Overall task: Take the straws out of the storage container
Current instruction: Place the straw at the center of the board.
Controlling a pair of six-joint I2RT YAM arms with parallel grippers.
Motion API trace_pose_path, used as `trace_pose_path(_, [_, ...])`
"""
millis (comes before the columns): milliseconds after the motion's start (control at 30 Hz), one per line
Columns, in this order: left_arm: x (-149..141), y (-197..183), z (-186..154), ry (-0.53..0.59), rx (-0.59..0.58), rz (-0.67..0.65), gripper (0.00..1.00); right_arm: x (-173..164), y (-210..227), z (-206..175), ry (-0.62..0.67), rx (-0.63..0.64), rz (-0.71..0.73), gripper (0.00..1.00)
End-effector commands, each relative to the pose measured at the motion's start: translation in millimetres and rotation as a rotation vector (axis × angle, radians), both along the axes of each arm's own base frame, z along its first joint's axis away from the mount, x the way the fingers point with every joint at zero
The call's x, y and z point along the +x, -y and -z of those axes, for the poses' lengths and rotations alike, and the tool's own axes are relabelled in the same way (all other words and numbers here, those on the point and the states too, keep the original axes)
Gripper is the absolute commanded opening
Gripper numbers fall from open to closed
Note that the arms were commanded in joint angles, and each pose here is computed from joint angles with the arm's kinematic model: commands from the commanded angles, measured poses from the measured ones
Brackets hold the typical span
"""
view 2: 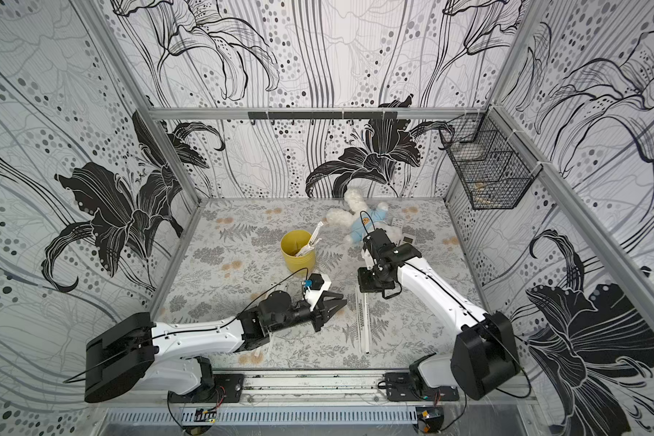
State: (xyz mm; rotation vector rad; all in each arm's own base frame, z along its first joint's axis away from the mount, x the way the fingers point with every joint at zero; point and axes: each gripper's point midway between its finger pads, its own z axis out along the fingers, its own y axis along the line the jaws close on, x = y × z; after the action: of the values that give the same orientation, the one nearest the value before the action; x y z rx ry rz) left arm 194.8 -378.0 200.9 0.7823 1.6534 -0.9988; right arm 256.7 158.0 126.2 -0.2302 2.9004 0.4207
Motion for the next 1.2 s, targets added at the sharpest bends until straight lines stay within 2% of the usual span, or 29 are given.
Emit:
trace_pose_path(0, [0, 7, -16, 0.049, -0.020, 0.020, 0.25, 5, -6, 2, -0.032, 0.028, -0.052, 0.02])
trace_pose_path(333, [14, -18, -20, 0.096, -0.013, -0.095, 0.26, 20, 3, 18, -0.072, 0.017, -0.051, 0.08])
trace_pose_path(433, [22, -25, -18, 0.101, 0.015, -0.142, 0.26, 22, 5, 23, -0.076, 0.007, -0.049, 0.18])
trace_pose_path(533, [25, -29, -18, 0.104, 0.035, -0.161, 0.26, 22, 5, 26, -0.078, 0.020, -0.046, 0.24])
trace_pose_path(767, [28, -35, -23, 0.113, 0.022, -0.184, 0.26, 23, 1, 20, -0.058, 0.046, -0.046, 0.24])
trace_pose_path(900, [38, -47, -32, 0.122, 0.010, -0.246, 0.26, 38, -4, -7, 0.055, 0.088, -0.019, 0.24])
trace_pose_path(1167, [70, -76, -74, 0.164, -0.011, -0.389, 0.27, 72, -31, -114, 0.537, 0.269, -0.050, 0.34])
